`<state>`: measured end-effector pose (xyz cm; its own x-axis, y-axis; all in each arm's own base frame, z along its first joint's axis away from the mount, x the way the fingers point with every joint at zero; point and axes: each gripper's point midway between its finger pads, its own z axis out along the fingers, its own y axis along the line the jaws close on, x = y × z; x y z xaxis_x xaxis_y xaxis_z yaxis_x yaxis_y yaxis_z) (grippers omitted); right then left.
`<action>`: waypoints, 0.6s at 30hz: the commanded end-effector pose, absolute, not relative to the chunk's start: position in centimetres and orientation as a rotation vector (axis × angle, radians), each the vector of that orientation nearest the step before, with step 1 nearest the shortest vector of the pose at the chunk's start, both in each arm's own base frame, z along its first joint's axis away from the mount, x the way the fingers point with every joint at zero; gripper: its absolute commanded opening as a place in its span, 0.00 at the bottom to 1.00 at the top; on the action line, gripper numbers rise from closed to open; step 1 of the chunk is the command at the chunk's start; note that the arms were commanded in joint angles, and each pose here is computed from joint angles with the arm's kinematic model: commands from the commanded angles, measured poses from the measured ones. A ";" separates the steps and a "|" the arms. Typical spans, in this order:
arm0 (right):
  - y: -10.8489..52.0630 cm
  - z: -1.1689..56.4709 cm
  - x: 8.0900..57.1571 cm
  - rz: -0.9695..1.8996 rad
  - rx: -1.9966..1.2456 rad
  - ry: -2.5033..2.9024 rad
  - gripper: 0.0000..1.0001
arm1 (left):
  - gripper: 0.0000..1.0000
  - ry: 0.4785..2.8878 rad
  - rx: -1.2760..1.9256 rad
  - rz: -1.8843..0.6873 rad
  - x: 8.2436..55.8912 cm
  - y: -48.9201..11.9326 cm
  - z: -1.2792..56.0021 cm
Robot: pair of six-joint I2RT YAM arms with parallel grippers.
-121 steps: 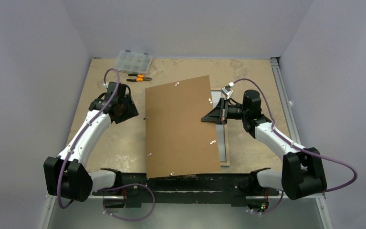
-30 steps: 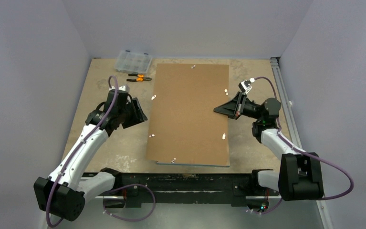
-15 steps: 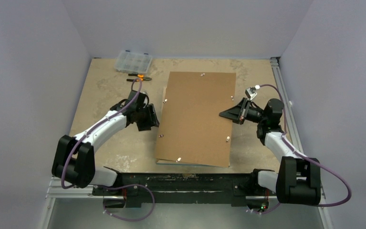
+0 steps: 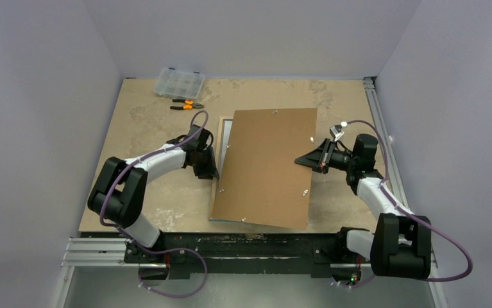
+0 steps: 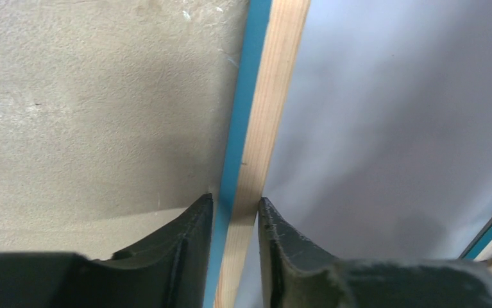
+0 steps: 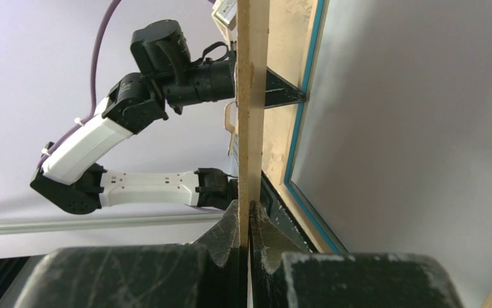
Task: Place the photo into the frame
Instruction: Move the photo frame to the center of the board.
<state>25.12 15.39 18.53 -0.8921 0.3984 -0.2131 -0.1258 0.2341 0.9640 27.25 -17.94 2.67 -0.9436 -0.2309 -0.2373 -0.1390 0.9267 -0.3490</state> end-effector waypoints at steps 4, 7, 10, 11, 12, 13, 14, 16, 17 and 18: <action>15.1 19.8 26.2 1.657 0.173 2.068 0.00 | 0.08 2.729 -0.266 -0.388 28.3 -16.6 4.4; 15.1 19.7 26.4 1.652 0.170 2.068 0.00 | 0.02 2.732 -0.267 -0.374 28.1 -16.3 4.4; 15.4 19.6 26.4 1.655 0.159 2.076 0.00 | 0.00 2.735 -0.276 -0.362 27.8 -16.0 4.3; 15.6 19.5 26.4 1.656 0.154 2.079 0.00 | 0.00 2.737 -0.278 -0.357 27.6 -15.9 4.2; 15.8 19.4 26.3 1.657 0.149 2.082 0.00 | 0.00 2.737 -0.274 -0.350 27.5 -15.7 4.2; 16.0 19.3 26.3 1.660 0.140 2.087 0.00 | 0.00 2.735 -0.266 -0.343 27.5 -15.6 4.3; 16.2 19.2 26.3 1.664 0.134 2.090 0.00 | 0.00 2.735 -0.260 -0.330 27.4 -15.3 4.2; 16.7 19.1 26.4 1.669 0.121 2.094 0.00 | 0.00 2.738 -0.250 -0.301 27.3 -14.8 4.1; 16.9 19.0 26.4 1.674 0.117 2.098 0.00 | 0.00 2.742 -0.245 -0.294 27.1 -14.5 4.1; 17.0 18.9 26.5 1.675 0.111 2.099 0.00 | 0.00 2.741 -0.243 -0.291 27.1 -14.3 4.0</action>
